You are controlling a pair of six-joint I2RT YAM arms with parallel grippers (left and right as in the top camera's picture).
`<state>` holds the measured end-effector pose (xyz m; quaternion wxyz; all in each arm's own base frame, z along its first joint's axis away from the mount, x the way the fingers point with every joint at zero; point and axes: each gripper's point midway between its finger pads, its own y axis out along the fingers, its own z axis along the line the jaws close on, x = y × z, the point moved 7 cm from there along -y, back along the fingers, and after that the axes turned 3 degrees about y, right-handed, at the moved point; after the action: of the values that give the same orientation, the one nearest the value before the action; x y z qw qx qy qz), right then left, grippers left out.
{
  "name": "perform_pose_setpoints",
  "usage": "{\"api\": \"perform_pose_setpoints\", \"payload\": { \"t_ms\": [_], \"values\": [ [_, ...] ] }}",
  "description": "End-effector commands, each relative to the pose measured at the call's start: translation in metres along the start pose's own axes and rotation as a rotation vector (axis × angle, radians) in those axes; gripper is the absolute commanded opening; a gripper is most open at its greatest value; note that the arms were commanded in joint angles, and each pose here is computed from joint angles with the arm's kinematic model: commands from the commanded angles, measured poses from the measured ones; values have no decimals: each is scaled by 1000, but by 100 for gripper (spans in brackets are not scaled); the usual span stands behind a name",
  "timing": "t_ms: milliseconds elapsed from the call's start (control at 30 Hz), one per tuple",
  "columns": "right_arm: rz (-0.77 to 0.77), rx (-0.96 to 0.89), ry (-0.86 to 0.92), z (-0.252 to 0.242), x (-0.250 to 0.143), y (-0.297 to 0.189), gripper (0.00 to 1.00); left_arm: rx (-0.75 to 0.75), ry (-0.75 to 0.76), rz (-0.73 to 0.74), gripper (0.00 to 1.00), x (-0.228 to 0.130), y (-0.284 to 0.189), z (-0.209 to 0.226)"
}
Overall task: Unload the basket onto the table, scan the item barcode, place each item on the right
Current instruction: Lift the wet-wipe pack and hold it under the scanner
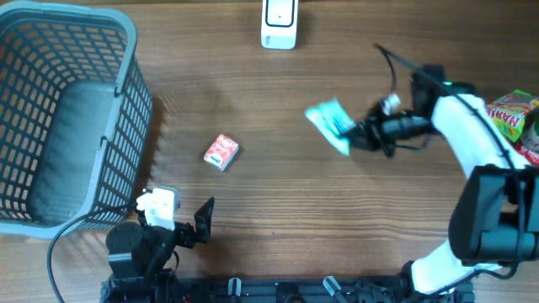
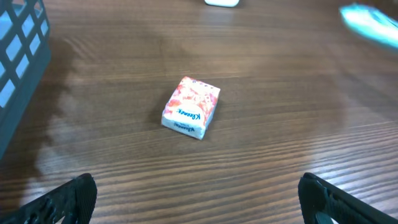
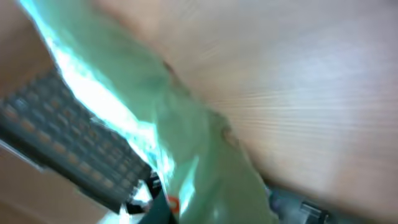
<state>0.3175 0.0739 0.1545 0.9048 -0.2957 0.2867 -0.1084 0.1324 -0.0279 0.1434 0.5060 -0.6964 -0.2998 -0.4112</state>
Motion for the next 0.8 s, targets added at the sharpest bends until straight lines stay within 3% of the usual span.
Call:
{"api": "perform_pose_setpoints", "payload": {
  "t_ms": [0,100,233,433,633,767],
  "values": [
    [-52,167,-235,53,15,23,5,-19,21,-9,100,1,-1,-2],
    [-322,202,-328,92,41,27,4,-19,21,-9,100,1,-1,-2],
    [-604,231,-169,111,63,27,5,-19,21,-9,100,1,-1,-2],
    [-621,426,-78,131,98,62,5,-19,21,-9,100,1,-1,-2],
    [-548,444,-61,164,131,123,5,-19,21,-9,100,1,-1,-2],
    [-611,403,30,182,146,131,5,-19,21,-9,100,1,-1,-2]
  ]
}}
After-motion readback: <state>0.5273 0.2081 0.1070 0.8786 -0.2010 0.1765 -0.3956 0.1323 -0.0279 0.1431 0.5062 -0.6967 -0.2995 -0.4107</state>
